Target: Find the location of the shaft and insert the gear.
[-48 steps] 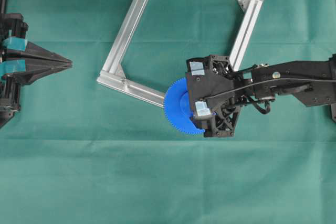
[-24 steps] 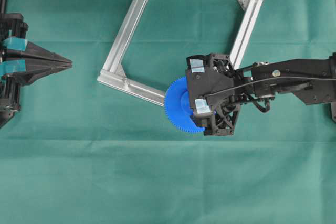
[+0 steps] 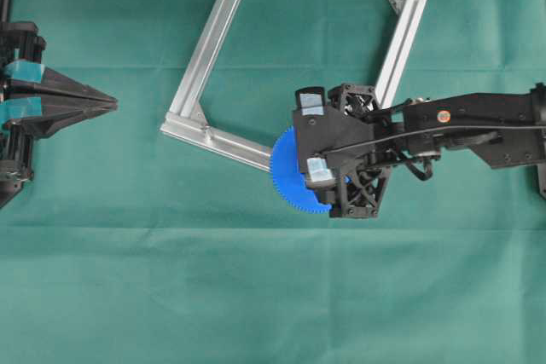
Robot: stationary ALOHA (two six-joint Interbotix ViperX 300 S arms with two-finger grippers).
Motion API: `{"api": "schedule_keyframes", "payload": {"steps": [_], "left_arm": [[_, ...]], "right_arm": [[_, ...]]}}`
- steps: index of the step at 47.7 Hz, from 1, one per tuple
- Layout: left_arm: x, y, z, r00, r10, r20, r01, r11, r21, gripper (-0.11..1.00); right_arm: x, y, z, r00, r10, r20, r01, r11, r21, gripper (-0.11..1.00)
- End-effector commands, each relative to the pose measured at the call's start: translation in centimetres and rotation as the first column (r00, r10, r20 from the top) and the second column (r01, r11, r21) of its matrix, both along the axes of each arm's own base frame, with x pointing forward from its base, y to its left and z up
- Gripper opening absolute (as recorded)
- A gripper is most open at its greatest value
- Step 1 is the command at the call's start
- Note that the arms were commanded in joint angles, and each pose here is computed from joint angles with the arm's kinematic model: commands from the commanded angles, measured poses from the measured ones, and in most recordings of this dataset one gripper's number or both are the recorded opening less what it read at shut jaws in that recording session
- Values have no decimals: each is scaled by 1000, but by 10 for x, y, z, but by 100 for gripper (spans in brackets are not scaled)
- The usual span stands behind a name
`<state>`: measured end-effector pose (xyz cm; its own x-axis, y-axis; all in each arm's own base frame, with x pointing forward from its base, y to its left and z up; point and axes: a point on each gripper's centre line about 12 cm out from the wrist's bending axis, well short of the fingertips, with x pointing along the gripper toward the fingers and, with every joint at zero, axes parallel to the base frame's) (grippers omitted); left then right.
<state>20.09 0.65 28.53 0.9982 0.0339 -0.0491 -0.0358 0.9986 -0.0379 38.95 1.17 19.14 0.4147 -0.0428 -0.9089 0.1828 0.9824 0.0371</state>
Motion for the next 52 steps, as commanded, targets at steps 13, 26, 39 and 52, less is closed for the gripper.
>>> {"api": "schedule_keyframes", "payload": {"steps": [13,26,39,52], "left_arm": [[3,0,10,1000,-1,25,1,1000,-2,1],[3,0,9,1000,1,22,-1,1000,-4,1],[3,0,9,1000,1,15,-1,1000,-4,1],[3,0,9,1000,1,15,-1,1000,-4,1]], "right_arm": [[8,-7,12,999,-18,28,18,1000,-3,69],[10,-6,9,1000,-13,23,14,1000,-5,69],[10,-6,2,1000,-14,20,14,1000,-2,69],[14,-5,-10,1000,-13,6,13,1000,-1,69]]}}
